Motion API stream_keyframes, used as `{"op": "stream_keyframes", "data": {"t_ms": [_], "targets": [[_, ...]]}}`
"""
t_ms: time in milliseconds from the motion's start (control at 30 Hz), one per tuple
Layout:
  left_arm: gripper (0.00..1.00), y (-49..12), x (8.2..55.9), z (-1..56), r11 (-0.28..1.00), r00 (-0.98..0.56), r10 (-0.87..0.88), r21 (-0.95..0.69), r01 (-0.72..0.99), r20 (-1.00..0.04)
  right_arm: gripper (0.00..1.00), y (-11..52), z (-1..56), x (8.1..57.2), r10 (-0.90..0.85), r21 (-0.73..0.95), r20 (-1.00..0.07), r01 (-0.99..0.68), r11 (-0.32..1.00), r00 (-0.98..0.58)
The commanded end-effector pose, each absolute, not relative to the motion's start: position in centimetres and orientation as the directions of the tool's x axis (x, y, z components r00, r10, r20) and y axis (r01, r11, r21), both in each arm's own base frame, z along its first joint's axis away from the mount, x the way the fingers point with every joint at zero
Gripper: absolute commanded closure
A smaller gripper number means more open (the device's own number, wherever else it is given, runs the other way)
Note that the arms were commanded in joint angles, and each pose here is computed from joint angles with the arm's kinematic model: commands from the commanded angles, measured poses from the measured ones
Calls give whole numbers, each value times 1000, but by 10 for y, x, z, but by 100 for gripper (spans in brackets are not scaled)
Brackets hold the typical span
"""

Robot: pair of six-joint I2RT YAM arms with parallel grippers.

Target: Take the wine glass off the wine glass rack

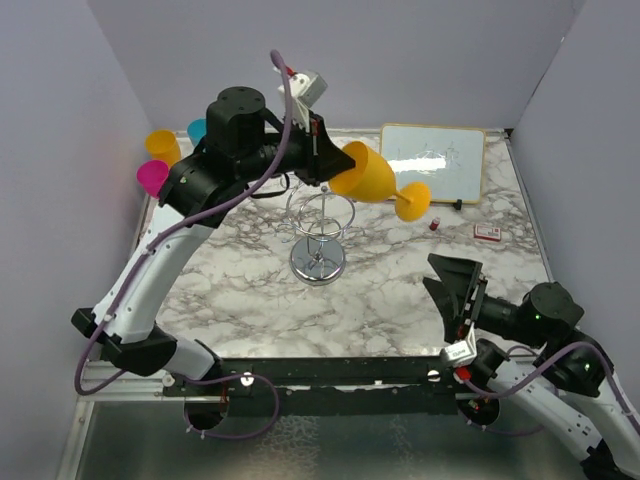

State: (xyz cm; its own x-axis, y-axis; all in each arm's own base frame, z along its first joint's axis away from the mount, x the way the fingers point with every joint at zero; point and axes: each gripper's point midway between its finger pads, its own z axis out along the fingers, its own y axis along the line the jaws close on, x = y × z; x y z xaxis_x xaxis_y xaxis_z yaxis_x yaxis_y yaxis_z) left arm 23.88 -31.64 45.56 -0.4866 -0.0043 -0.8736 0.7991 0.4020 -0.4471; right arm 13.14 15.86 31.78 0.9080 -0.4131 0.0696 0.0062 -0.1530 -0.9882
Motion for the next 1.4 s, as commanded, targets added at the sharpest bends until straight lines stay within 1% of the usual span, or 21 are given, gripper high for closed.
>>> {"op": "stream_keyframes", "data": {"t_ms": [0, 100, 167, 267, 333, 500, 567, 633, 700, 867, 967, 1100, 1167, 1233, 1367], "targets": [[100, -253, 287, 486, 746, -266, -100, -249, 617, -959, 1, 149, 339, 116, -411, -998, -59, -69, -9, 910], [100, -201, 315, 480, 917, -199, -82, -152, 368, -977, 1, 148, 355, 97, -341, -992, -125, -106, 73, 932], [100, -168, 330, 472, 977, -182, -27, -64, 205, -983, 1, 148, 363, 89, -303, -983, -172, -143, 114, 937], [100, -127, 357, 455, 997, -236, 44, 29, 68, -971, 1, 150, 369, 83, -261, -963, -258, -225, 152, 930], [100, -87, 379, 440, 999, -289, 7, 16, -31, -957, 1, 154, 372, 82, -231, -934, -345, -308, 180, 910], [100, -31, 407, 401, 979, -351, -103, -32, -201, -931, 1, 167, 389, 84, -112, -784, -600, -553, 283, 792], [100, -17, 418, 374, 971, -397, -146, -53, -235, -906, 1, 174, 394, 83, -60, -723, -667, -626, 292, 743], [100, -5, 425, 345, 959, -445, -171, -45, -278, -879, 1, 181, 396, 82, -26, -685, -706, -674, 276, 708], [100, 6, 429, 321, 947, -476, -191, -33, -320, -859, 1, 186, 399, 86, -7, -627, -757, -724, 289, 653], [100, 29, 438, 269, 925, -530, -218, -1, -379, -819, 1, 191, 407, 113, -3, -432, -883, -812, 392, 469], [100, 43, 445, 246, 916, -551, -264, -27, -401, -791, 1, 192, 404, 134, -18, -314, -938, -826, 468, 347], [100, 56, 454, 225, 901, -572, -283, -9, -433, -770, 1, 190, 398, 161, -25, -155, -985, -799, 581, 172], [100, 57, 459, 208, 900, -597, -302, -16, -435, -743, 1, 191, 394, 169, -28, -115, -992, -786, 607, 124], [100, 56, 465, 197, 903, -611, -313, -28, -429, -727, 1, 194, 391, 174, -28, -96, -995, -782, 616, 100], [100, 58, 474, 177, 902, -637, -314, -12, -431, -704, 1, 195, 390, 180, -54, -112, -994, -773, 624, 100]]}}
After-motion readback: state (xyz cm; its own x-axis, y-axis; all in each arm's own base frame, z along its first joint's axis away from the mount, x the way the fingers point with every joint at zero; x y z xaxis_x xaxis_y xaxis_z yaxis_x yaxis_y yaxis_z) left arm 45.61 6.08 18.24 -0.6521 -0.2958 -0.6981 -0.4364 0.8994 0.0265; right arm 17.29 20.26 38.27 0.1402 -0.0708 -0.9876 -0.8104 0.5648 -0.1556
